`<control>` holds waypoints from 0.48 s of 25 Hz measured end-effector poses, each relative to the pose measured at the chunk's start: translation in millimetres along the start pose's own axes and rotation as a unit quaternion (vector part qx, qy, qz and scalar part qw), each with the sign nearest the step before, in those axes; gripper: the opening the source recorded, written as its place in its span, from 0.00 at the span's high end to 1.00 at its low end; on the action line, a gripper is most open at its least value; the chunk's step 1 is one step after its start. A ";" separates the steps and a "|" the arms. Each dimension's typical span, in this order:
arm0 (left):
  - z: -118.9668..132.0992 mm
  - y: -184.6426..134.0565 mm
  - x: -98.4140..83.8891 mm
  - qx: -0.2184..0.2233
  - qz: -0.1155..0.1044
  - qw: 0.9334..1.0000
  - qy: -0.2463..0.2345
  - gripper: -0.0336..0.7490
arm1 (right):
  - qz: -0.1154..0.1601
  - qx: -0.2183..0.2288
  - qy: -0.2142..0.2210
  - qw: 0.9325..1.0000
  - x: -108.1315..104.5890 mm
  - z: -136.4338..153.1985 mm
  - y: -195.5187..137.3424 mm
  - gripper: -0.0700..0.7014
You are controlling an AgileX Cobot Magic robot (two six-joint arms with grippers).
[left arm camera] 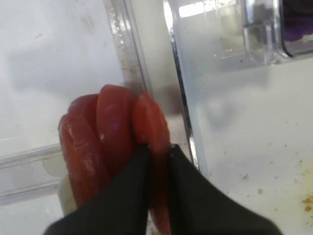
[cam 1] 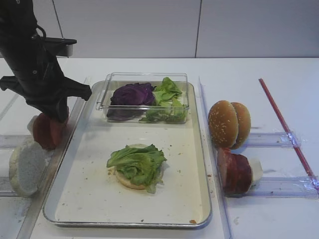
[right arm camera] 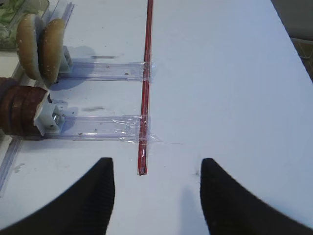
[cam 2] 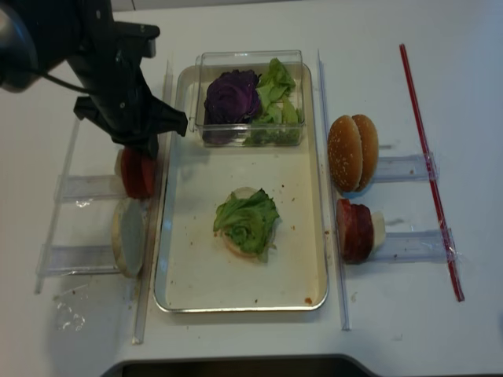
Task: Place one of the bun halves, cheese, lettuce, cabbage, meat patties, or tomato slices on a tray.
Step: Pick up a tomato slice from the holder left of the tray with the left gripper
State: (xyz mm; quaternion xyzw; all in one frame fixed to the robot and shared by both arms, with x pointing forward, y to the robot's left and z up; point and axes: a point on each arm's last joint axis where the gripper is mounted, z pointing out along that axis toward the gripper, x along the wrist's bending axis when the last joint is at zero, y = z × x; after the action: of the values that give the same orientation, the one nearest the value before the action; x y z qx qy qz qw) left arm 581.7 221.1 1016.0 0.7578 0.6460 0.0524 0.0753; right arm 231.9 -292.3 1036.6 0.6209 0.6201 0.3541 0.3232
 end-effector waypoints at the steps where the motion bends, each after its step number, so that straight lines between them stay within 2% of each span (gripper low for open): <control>1: -0.1 0.0 0.5 0.000 0.001 1.000 0.003 0.90 | 0.000 0.000 0.000 1.000 0.0 0.0 0.0 0.37; 9: -2.8 -0.3 0.5 -0.002 0.001 1.000 0.002 0.91 | 0.000 0.000 0.000 1.000 0.0 0.0 0.0 0.37; 12: -12.3 -1.8 0.5 -0.015 0.001 1.000 0.002 0.91 | 0.001 0.000 0.000 1.000 0.0 0.0 0.0 0.37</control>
State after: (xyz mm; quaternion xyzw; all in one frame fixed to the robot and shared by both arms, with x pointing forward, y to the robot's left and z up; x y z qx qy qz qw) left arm 577.8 222.5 1027.8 0.7569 0.6448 0.0633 0.0856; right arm 231.9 -292.3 1036.6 0.6216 0.6195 0.3545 0.3229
